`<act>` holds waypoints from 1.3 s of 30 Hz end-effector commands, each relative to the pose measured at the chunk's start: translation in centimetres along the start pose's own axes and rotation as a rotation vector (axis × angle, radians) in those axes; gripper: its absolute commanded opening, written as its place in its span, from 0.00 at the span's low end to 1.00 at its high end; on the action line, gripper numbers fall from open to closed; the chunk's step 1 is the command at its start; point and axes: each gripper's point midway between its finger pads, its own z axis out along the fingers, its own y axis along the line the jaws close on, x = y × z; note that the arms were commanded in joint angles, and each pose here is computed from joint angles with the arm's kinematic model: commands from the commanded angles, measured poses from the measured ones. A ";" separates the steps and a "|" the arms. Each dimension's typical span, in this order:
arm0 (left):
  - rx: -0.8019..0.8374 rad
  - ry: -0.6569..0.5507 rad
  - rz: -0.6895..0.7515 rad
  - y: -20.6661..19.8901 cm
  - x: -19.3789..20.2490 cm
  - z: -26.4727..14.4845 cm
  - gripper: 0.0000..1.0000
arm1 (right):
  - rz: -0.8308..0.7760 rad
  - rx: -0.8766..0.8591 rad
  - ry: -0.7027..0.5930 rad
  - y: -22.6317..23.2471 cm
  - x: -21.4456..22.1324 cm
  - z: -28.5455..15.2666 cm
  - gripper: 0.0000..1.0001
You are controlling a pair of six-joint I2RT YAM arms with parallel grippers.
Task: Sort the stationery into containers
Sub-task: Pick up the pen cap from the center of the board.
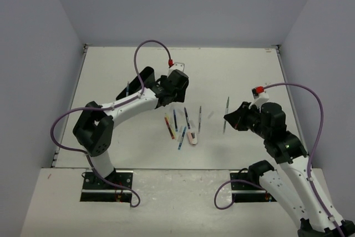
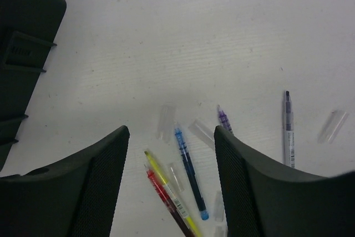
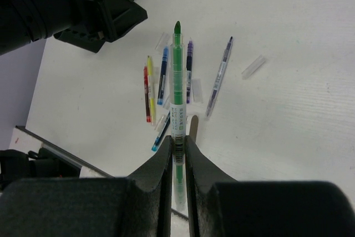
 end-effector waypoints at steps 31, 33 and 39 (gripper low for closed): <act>-0.166 0.133 -0.354 0.2 9.6 0.7 0.15 | 0.006 -0.086 0.038 1.1 0.7 1.3 0.00; -0.172 0.133 -0.354 0.3 9.8 0.8 0.15 | 0.005 -0.084 0.043 1.1 0.7 1.4 0.00; -0.189 0.137 -0.348 0.6 10.2 0.9 0.15 | 0.001 -0.080 0.047 0.9 0.9 1.5 0.00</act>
